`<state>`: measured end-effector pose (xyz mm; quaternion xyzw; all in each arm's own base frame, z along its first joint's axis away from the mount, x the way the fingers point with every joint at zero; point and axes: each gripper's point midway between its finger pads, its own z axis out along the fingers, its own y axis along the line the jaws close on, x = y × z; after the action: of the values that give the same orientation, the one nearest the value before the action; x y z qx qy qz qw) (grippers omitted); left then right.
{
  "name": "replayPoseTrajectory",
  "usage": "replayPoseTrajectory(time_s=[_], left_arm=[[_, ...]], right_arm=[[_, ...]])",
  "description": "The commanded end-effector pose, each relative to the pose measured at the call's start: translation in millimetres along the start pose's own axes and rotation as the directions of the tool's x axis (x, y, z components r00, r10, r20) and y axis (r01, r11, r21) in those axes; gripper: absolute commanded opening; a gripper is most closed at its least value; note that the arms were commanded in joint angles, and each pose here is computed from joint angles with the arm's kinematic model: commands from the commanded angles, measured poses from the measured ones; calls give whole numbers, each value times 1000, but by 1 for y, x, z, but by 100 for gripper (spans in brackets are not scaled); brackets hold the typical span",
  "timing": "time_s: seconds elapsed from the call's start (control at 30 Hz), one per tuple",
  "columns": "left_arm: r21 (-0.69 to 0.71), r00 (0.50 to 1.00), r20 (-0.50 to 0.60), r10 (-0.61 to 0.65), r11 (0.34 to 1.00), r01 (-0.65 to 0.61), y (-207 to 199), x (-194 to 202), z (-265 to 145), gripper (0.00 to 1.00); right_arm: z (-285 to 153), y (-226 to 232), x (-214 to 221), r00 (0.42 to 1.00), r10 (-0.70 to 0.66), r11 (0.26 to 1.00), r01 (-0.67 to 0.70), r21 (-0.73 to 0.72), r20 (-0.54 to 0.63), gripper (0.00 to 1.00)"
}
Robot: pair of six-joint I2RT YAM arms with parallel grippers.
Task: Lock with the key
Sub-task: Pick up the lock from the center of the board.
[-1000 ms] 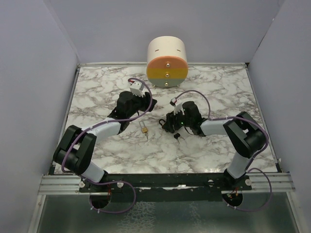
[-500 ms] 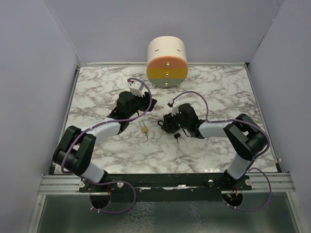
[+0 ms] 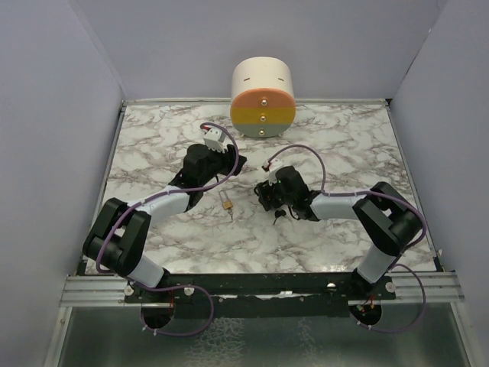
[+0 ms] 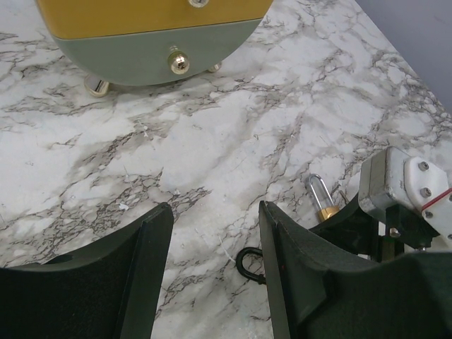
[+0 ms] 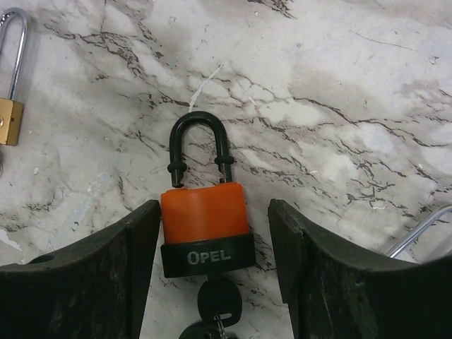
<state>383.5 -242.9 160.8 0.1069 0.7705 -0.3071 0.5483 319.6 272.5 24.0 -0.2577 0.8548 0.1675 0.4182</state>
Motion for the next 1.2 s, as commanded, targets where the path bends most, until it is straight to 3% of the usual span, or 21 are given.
replayPoseTrajectory(time_s=[0.0, 0.27, 0.37, 0.47, 0.5, 0.57, 0.6, 0.7, 0.97, 1.17], left_arm=[[29, 999, 49, -1, 1000, -1, -7, -18, 4, 55], [35, 999, 44, -4, 999, 2, -7, -16, 6, 55], [39, 999, 45, -4, 999, 2, -8, -17, 6, 54], [40, 999, 47, -1, 999, -1, -8, -18, 7, 54], [40, 999, 48, -1, 999, 0, -7, -19, 7, 54], [41, 999, 50, -1, 999, -1, -7, -21, 8, 54], [42, 999, 50, -1, 999, -1, -7, -21, 8, 54], [43, 999, 48, -3, 999, 1, -6, -21, 9, 55], [36, 999, 46, 5, 999, -7, -3, -19, 9, 55], [41, 999, 42, 5, 999, -7, -1, -19, 8, 55]], right_arm=[[-7, -7, 43, 985, -49, 995, 61, 74, -164, 63], [-4, -6, 54, 974, -30, 992, 57, 117, -225, 63], [-3, -8, 63, 967, -21, 990, 56, 130, -256, 58], [-1, -8, 68, 961, -15, 990, 53, 132, -276, 44], [-1, -7, 69, 959, -14, 990, 53, 130, -282, 36], [0, -6, 69, 957, -17, 990, 56, 129, -290, 9], [0, -6, 68, 957, -21, 990, 61, 130, -289, 3], [1, -6, 59, 962, -36, 988, 75, 133, -270, 2], [-7, -8, -16, 999, -42, 983, 44, 177, -16, 2], [-36, -10, -67, 972, -68, 983, 27, 181, 226, 2]])
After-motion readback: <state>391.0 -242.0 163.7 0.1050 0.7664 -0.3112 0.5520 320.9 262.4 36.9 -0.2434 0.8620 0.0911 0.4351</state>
